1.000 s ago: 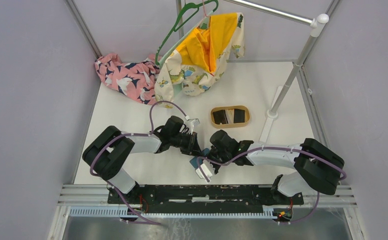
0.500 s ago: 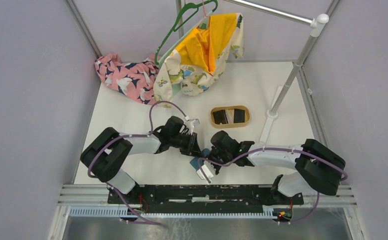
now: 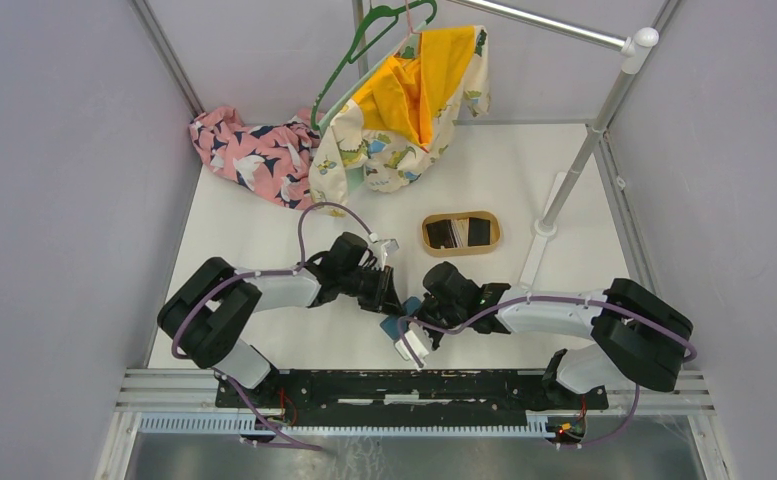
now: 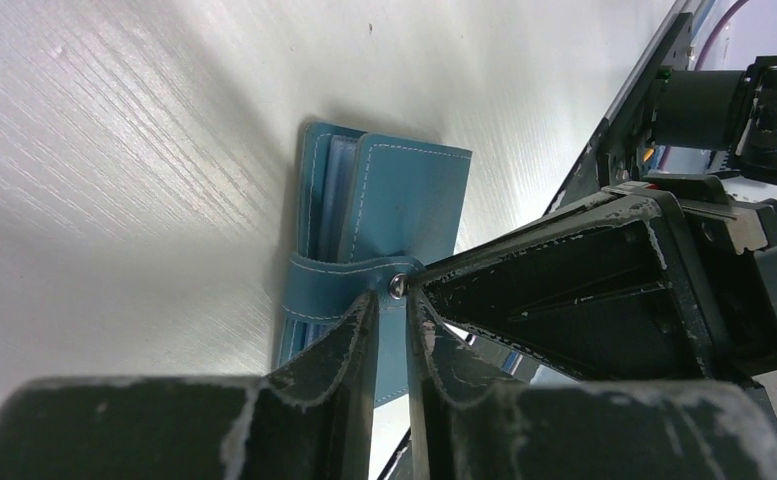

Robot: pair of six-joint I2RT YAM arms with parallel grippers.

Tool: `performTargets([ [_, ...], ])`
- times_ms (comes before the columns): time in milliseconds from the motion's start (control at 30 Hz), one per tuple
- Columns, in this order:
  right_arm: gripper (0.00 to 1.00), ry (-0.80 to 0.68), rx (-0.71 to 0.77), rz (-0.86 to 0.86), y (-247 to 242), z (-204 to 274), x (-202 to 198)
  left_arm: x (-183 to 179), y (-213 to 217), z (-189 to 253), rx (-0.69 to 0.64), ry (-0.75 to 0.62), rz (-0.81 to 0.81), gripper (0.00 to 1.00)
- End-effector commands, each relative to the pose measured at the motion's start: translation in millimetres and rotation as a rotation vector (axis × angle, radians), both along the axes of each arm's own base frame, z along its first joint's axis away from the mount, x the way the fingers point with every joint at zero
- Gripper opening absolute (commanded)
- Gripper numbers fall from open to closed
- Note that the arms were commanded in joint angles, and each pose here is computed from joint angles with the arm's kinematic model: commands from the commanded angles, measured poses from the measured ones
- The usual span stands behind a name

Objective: Put the credit cards into the card holder
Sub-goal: Close the card holder at the center of the board.

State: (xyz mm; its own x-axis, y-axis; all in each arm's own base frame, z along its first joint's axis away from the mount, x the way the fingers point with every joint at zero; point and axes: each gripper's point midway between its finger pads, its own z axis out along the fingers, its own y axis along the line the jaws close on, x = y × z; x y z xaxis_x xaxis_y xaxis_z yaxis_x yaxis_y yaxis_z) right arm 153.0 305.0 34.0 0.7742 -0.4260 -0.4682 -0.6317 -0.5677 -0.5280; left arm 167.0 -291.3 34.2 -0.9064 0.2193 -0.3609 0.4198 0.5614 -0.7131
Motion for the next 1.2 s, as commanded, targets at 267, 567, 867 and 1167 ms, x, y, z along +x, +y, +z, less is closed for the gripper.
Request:
performTargets([
  [267, 0.0, 0.131, -0.218, -0.006, -49, -41, -29, -15, 13, -29, 0.163, 0.047, -0.021, 0.14],
  [567, 0.22, 0.045, -0.099, -0.116, -29, -10, -1, -19, 22, -40, 0.233, 0.047, -0.021, 0.08],
  [867, 0.34, 0.009, -0.046, -0.115, -25, -2, 2, -18, 17, -38, 0.227, 0.044, -0.027, 0.08],
  [1167, 0.33, -0.001, -0.064, -0.099, -17, -10, -1, -20, 16, -38, 0.224, 0.041, -0.032, 0.08],
])
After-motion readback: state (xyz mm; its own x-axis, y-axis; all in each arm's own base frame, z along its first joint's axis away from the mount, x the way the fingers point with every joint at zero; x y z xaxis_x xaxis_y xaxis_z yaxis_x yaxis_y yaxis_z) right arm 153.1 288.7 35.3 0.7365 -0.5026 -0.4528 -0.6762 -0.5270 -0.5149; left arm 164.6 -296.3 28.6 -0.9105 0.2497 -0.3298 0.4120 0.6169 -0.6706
